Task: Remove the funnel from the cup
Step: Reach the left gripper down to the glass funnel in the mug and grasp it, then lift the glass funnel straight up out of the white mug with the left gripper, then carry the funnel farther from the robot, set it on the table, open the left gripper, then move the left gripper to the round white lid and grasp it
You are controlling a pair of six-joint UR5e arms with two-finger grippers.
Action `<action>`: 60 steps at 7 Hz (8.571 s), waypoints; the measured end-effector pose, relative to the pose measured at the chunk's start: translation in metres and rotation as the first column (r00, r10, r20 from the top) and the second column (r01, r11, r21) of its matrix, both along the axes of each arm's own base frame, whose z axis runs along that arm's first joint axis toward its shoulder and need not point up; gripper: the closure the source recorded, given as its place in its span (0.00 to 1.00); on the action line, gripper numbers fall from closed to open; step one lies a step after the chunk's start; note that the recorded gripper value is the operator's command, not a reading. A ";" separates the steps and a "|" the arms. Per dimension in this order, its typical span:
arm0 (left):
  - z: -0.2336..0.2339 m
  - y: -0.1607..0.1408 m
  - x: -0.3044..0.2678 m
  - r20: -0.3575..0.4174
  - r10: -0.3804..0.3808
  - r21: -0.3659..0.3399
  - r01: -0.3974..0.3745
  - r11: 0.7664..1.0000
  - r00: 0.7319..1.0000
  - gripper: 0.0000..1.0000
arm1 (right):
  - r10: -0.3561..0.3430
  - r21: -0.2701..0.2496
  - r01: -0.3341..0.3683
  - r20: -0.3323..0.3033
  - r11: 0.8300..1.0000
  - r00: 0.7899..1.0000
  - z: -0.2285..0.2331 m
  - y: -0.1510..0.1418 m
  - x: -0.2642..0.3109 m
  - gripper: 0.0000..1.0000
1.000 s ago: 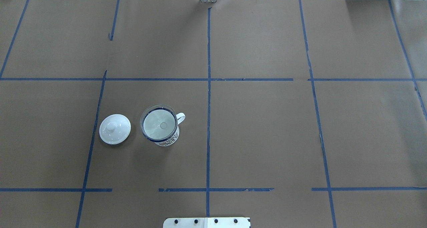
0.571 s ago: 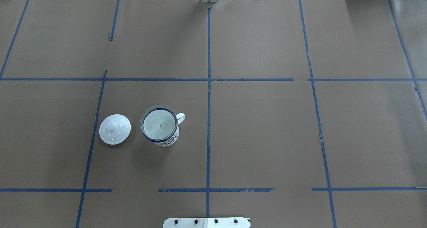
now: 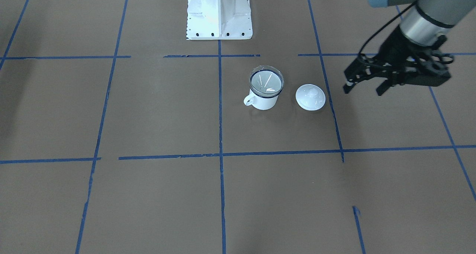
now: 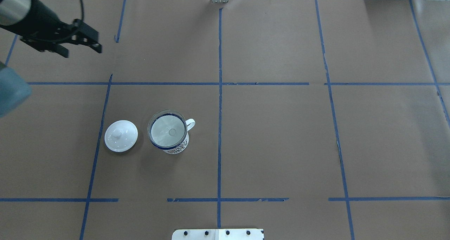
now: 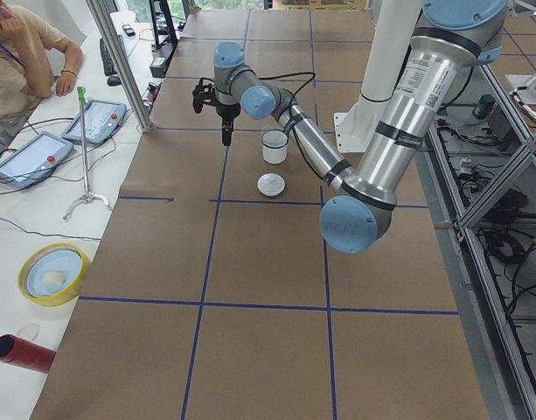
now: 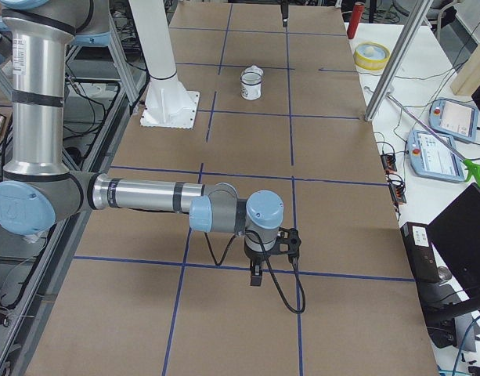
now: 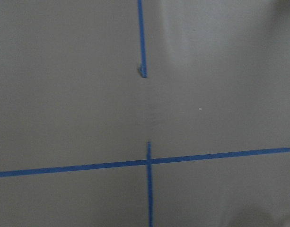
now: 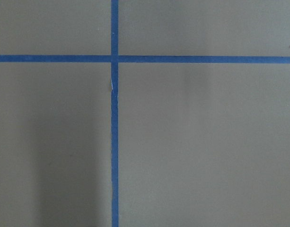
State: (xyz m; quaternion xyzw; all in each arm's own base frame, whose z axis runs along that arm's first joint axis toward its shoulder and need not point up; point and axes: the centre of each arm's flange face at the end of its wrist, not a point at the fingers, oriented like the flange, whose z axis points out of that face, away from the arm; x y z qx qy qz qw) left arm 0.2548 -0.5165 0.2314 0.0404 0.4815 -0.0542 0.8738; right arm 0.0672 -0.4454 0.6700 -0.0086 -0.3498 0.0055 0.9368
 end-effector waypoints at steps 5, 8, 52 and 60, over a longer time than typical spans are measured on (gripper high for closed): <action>-0.061 0.078 0.205 0.046 -0.048 -0.195 0.056 0.979 0.998 0.00 | 0.000 0.000 0.000 0.000 1.000 1.000 0.000 0.000 0.000 0.00; -0.046 0.094 0.245 0.086 -0.025 -0.194 0.041 0.980 0.996 0.10 | 0.000 0.000 0.000 0.000 1.000 1.000 0.000 0.000 0.000 0.00; 0.134 0.082 0.105 0.148 -0.009 -0.025 0.013 1.000 0.989 0.00 | 0.000 -0.001 0.000 0.000 1.000 1.000 0.000 0.000 0.000 0.00; 0.150 0.096 0.158 0.179 0.066 -0.048 -0.059 0.997 0.982 0.14 | 0.000 0.000 0.000 0.000 1.000 1.000 0.000 0.000 0.000 0.00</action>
